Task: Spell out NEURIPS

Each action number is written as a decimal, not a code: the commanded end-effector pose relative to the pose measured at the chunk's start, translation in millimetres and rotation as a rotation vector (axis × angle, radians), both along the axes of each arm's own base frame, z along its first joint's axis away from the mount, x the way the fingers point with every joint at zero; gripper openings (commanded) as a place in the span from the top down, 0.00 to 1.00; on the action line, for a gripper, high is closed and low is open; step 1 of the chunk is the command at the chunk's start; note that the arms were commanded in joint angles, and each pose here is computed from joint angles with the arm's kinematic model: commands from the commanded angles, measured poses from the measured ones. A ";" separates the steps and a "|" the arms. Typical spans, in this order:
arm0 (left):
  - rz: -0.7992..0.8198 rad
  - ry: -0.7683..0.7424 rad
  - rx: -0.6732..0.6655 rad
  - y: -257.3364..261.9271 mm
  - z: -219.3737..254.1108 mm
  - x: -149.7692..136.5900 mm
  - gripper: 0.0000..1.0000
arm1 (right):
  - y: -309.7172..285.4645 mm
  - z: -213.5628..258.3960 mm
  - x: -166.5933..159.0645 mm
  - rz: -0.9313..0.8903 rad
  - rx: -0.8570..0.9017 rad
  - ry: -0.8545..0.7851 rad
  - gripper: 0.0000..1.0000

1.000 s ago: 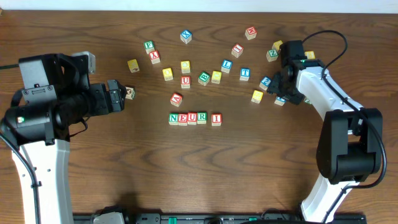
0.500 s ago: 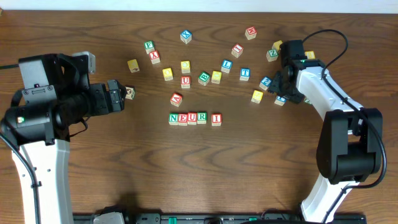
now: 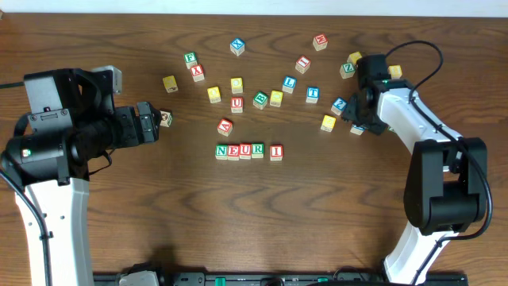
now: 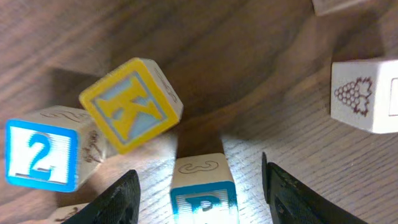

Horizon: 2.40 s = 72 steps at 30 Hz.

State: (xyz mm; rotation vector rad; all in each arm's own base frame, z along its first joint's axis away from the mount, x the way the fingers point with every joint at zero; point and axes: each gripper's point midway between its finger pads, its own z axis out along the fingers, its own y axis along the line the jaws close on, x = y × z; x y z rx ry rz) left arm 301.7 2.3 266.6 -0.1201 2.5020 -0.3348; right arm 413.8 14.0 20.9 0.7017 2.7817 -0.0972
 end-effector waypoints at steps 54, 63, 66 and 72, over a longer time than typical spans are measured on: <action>-0.008 -0.021 0.004 0.2 7.1 0.3 0.05 | 9.2 -1.3 -2.4 0.015 0.034 -0.008 0.79; -0.008 -0.021 0.004 0.2 7.1 0.3 0.05 | 15.3 65.9 -5.8 0.065 0.038 -0.108 0.76; -0.008 -0.021 0.004 0.2 7.1 0.3 0.05 | 22.3 92.0 -13.0 0.085 0.044 -0.149 0.76; -0.008 -0.021 0.004 0.2 7.1 0.3 0.05 | 51.9 138.3 -38.0 0.172 0.059 -0.214 0.76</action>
